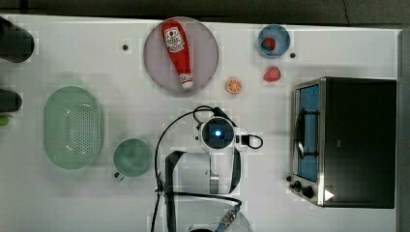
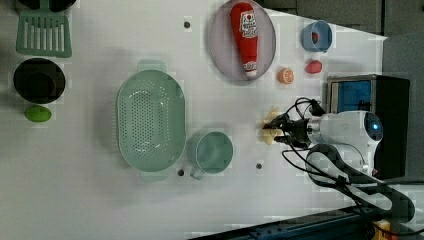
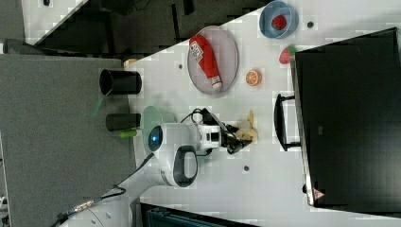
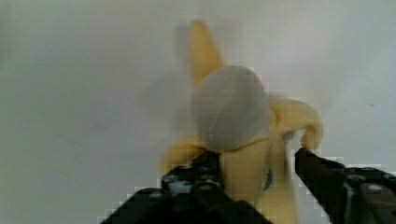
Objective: Pick banana from table and place on oven.
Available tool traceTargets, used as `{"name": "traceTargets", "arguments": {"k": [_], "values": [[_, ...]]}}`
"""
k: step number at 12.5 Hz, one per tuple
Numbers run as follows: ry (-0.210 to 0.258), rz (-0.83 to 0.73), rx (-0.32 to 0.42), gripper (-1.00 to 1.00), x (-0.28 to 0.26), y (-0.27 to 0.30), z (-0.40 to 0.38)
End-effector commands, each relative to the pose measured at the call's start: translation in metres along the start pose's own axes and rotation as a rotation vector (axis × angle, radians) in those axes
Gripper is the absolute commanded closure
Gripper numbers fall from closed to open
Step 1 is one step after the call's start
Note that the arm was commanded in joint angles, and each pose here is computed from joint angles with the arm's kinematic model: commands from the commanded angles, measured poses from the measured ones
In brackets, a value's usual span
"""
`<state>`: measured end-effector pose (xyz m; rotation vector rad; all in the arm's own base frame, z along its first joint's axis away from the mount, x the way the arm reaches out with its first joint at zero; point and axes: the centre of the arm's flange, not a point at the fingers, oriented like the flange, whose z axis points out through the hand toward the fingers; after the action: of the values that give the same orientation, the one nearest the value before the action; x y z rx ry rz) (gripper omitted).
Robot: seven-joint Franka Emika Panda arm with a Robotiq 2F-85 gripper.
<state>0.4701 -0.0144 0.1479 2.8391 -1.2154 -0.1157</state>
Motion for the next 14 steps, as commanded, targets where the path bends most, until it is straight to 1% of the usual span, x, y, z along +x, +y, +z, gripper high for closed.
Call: {"name": "traceTargets", "arguments": {"k": [1,4,6,7,8,11,12,14], "values": [[0.026,0.032,0.025,0.47,0.007,-0.007,-0.013],[0.060,0.032,0.062,0.47,0.012,-0.012,-0.035],[0.110,0.033,0.114,0.47,0.016,-0.016,-0.080],[0.129,0.035,0.133,0.47,0.017,-0.016,-0.109],[0.138,0.036,0.142,0.47,0.017,-0.015,-0.140],[0.137,0.041,0.136,0.47,0.009,-0.003,-0.240],[0.129,0.045,0.126,0.47,0.006,0.003,-0.272],[0.096,0.056,0.090,0.47,0.002,0.014,-0.328]]}}
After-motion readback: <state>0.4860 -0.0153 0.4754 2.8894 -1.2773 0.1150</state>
